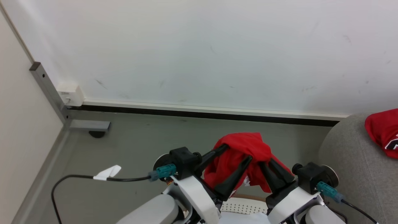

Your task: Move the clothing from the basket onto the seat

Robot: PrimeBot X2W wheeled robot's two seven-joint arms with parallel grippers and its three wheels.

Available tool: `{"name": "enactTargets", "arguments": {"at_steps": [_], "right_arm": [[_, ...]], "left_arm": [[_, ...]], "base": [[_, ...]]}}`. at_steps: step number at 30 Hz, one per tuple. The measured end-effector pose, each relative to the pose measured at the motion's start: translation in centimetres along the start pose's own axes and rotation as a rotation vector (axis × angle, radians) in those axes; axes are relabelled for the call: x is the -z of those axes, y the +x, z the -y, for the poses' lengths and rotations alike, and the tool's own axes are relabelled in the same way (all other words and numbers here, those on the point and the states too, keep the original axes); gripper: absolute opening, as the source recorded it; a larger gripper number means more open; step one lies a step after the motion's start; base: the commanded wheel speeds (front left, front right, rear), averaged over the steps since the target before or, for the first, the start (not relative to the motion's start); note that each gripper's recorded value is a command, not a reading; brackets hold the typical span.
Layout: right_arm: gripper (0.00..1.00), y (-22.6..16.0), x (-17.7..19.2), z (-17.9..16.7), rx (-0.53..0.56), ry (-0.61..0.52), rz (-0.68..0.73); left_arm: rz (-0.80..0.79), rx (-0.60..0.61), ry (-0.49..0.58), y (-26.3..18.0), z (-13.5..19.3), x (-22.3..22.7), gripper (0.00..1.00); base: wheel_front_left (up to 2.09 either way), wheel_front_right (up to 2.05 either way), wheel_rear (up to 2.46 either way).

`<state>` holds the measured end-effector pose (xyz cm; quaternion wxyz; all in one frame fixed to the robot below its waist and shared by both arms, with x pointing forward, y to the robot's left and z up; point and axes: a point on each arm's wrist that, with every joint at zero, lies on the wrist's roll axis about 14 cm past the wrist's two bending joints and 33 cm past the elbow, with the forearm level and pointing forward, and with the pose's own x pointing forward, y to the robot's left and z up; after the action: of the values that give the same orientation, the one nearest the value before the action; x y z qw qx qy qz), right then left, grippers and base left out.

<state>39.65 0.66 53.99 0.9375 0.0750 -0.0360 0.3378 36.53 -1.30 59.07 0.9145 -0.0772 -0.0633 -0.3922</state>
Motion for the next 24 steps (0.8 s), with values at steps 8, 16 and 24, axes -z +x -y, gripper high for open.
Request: {"name": "enactTargets", "arguments": {"at_steps": [8,16,24], "right_arm": [[0.00,-1.1,-0.7,2.6,0.082,0.000,0.022],[0.00,-2.5,-1.4,5.2,0.168,-0.004,0.048],[0.00,-4.9,-2.1,8.7,0.286,-0.020,0.068]], "left_arm": [[-0.013,0.031,-0.007,0.7,0.5,0.6,1.00],[-0.041,0.075,-0.027,1.4,1.4,1.9,1.00],[-0.033,0.136,-0.049,2.6,2.7,2.3,1.00]], "base": [[0.00,0.00,0.00],[0.00,0.00,0.00],[0.00,0.00,0.00]]}}
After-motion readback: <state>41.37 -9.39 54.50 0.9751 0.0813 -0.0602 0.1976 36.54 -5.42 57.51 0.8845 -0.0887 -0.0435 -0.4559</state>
